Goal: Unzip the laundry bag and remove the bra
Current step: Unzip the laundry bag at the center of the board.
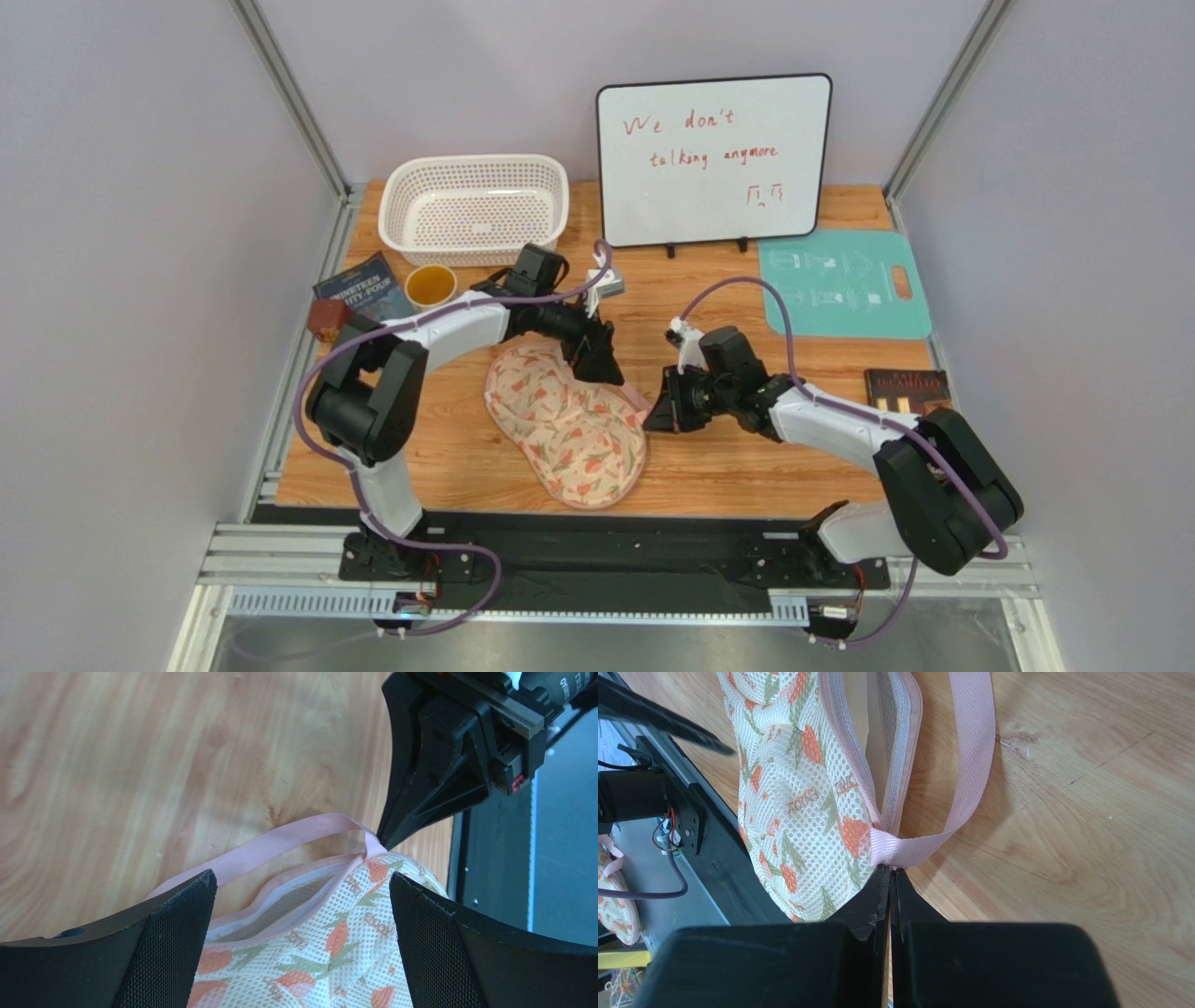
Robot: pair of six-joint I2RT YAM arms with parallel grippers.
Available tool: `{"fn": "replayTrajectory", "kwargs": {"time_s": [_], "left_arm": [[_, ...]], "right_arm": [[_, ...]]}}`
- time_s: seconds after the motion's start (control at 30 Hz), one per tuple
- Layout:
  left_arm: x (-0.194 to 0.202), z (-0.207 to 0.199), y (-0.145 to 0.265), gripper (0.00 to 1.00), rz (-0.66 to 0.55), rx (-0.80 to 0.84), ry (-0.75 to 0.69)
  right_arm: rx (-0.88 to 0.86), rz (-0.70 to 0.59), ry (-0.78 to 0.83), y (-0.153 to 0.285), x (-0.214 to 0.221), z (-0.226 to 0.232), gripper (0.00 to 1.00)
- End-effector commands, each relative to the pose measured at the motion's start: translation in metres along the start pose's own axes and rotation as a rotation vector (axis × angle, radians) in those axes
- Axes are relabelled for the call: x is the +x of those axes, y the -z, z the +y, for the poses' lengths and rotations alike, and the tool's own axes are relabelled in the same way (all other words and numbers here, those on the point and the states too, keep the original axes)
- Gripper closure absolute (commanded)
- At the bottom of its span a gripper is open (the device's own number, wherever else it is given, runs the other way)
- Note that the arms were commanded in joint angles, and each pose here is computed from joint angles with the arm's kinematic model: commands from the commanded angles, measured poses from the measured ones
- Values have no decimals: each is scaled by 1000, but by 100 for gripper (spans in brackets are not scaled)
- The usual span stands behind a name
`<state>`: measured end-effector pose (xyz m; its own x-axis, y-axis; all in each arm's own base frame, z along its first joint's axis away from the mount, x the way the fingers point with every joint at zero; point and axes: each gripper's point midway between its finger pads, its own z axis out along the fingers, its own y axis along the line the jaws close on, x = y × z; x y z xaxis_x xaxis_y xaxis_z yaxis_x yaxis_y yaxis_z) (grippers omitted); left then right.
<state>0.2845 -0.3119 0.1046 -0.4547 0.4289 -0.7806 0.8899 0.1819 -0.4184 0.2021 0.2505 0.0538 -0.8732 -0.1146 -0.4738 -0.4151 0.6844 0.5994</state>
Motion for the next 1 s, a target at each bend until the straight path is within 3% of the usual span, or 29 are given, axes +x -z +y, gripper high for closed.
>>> {"fn": "replayTrajectory", "kwargs": {"time_s": [0.0,0.43,0.6,0.7,0.87,0.93,0.97], "left_arm": [[15,-24,-9,3,81,163,-4],[42,-32,-26,1,176,154,34],[58,-34,-30,9,248,153,78],[65,-35,-28,19,264,149,99],[67,-33,-28,46,273,134,109],[65,-31,-28,66,271,122,107],[63,-30,-29,67,268,119,105]], "right_arm": [[-54,-54,51,2,-23,14,100],[-75,-62,58,8,-19,18,100],[-72,-64,51,8,-19,16,100],[-75,-64,53,8,-19,17,100],[-77,-68,54,8,-21,17,100],[-78,-71,54,9,-21,18,100],[-77,-66,51,8,-20,17,100]]}}
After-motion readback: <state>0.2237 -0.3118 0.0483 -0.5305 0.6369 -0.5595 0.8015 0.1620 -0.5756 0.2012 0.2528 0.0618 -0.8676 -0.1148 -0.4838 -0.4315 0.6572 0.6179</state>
